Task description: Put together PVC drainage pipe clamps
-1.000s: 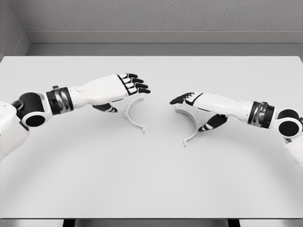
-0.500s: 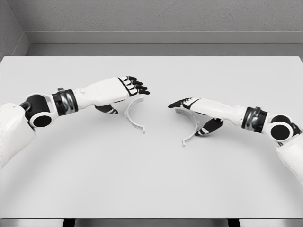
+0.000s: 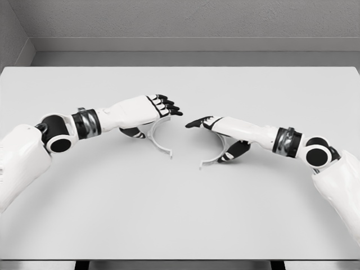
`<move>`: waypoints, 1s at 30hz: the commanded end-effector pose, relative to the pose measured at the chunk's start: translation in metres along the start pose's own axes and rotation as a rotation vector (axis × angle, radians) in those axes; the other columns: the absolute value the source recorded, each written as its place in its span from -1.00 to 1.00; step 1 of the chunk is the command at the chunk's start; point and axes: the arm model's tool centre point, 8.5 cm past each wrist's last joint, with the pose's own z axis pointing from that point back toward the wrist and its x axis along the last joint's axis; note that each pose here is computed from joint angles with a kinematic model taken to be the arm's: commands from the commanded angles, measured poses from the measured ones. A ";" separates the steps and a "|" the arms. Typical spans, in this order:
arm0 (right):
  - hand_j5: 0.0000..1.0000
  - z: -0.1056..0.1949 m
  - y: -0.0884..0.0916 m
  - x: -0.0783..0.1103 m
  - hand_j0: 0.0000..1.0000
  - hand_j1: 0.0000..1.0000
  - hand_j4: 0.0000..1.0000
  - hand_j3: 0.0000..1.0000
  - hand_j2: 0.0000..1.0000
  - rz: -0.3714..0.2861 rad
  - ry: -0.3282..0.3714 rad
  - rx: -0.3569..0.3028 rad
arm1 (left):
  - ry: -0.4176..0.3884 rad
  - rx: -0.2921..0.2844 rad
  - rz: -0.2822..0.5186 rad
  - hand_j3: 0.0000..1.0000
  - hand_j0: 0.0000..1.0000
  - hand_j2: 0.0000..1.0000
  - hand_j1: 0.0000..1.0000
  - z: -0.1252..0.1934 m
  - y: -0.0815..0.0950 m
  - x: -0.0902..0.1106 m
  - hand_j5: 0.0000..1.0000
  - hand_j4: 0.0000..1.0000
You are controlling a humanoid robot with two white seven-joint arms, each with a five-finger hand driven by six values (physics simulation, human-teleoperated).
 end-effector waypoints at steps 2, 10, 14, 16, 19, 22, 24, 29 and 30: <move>1.00 -0.006 0.000 0.003 1.00 1.00 1.00 1.00 1.00 -0.008 -0.013 -0.009 | -0.005 0.006 0.009 1.00 1.00 1.00 1.00 -0.004 0.000 0.002 1.00 1.00; 1.00 -0.015 0.002 0.007 1.00 1.00 1.00 1.00 1.00 -0.001 -0.026 -0.006 | -0.010 0.011 0.011 1.00 1.00 1.00 1.00 -0.007 0.000 0.004 1.00 1.00; 1.00 -0.015 0.002 0.007 1.00 1.00 1.00 1.00 1.00 -0.003 -0.025 -0.007 | 0.023 0.019 -0.002 1.00 1.00 1.00 1.00 0.002 0.010 -0.010 1.00 1.00; 1.00 -0.009 0.002 0.004 1.00 1.00 1.00 1.00 1.00 -0.004 -0.013 -0.014 | 0.024 0.022 -0.002 1.00 1.00 1.00 1.00 0.002 0.011 -0.010 1.00 1.00; 1.00 0.003 -0.001 -0.002 1.00 1.00 1.00 1.00 1.00 -0.012 0.012 -0.041 | 0.053 0.014 -0.021 1.00 1.00 1.00 1.00 0.016 0.017 -0.021 1.00 1.00; 1.00 0.023 -0.016 -0.010 1.00 1.00 1.00 1.00 1.00 0.002 0.051 -0.085 | 0.111 0.039 -0.033 1.00 1.00 1.00 1.00 0.042 0.032 -0.041 1.00 1.00; 1.00 0.028 -0.020 -0.012 1.00 1.00 1.00 1.00 1.00 0.005 0.060 -0.094 | 0.117 0.037 -0.031 1.00 1.00 1.00 1.00 0.046 0.033 -0.043 1.00 1.00; 1.00 0.033 -0.020 -0.017 1.00 1.00 1.00 1.00 1.00 0.000 0.077 -0.094 | 0.186 0.084 -0.032 1.00 1.00 1.00 1.00 0.084 0.058 -0.065 1.00 1.00; 1.00 0.035 -0.016 -0.024 1.00 1.00 1.00 1.00 1.00 -0.021 0.097 -0.091 | 0.208 0.087 -0.031 1.00 1.00 1.00 1.00 0.096 0.061 -0.071 1.00 1.00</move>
